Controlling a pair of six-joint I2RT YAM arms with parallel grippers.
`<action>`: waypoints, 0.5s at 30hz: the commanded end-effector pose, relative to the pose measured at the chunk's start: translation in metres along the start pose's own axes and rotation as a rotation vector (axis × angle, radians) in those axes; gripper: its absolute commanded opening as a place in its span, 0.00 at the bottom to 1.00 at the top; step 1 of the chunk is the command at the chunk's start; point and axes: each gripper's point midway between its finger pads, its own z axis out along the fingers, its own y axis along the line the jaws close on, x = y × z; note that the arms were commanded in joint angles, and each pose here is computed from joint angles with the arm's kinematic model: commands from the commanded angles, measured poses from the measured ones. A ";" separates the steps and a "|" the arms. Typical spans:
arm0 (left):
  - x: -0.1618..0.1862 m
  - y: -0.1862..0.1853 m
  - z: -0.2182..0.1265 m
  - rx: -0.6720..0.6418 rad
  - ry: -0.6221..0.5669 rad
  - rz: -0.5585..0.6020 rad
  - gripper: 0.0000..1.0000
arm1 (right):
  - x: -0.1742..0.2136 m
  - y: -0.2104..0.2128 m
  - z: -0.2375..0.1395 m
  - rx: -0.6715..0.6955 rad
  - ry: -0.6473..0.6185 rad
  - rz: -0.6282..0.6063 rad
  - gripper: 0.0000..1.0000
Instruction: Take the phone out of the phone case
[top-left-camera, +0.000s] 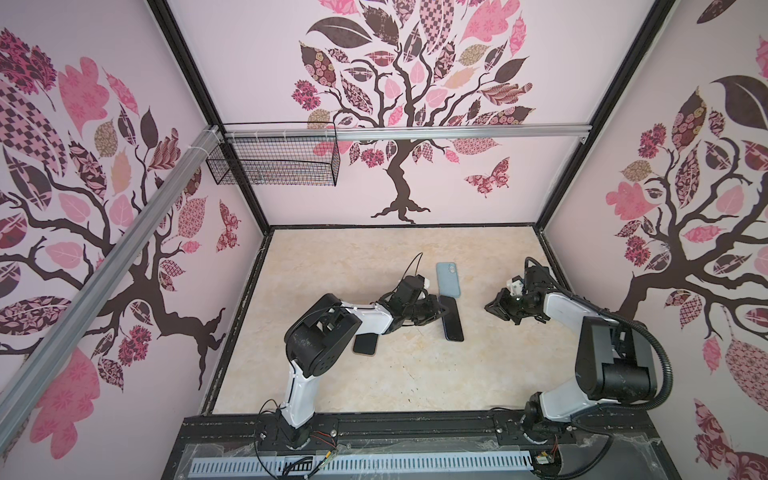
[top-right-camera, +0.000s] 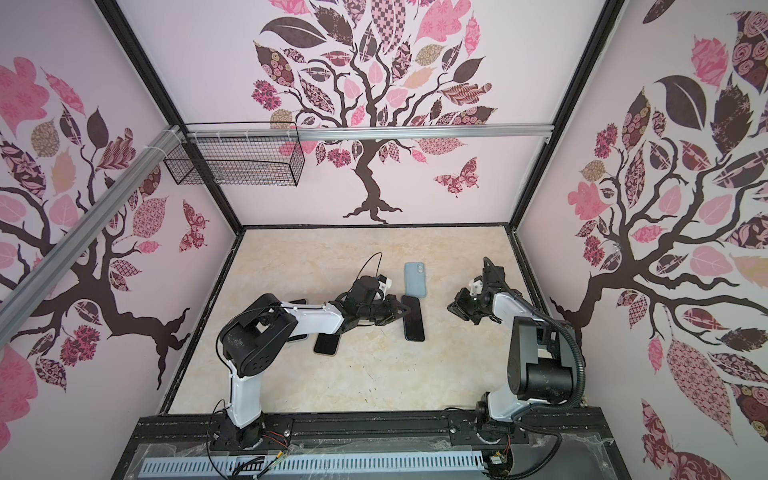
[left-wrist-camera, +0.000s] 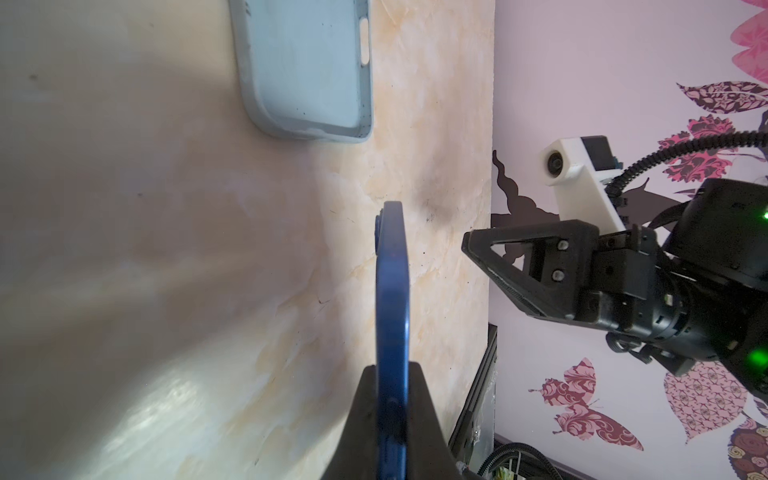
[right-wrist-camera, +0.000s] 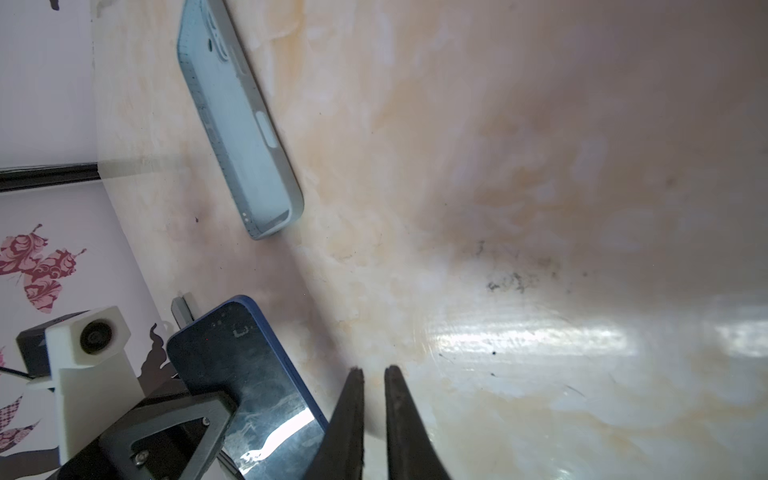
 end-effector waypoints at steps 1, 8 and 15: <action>-0.012 -0.030 0.006 0.090 -0.029 0.012 0.00 | 0.009 0.006 0.012 -0.037 0.050 -0.020 0.12; -0.008 -0.017 0.018 0.087 -0.002 -0.021 0.00 | 0.019 0.015 0.030 -0.022 0.097 -0.064 0.09; -0.004 -0.012 0.025 0.089 0.025 -0.019 0.00 | 0.026 0.011 0.043 -0.006 0.140 -0.069 0.05</action>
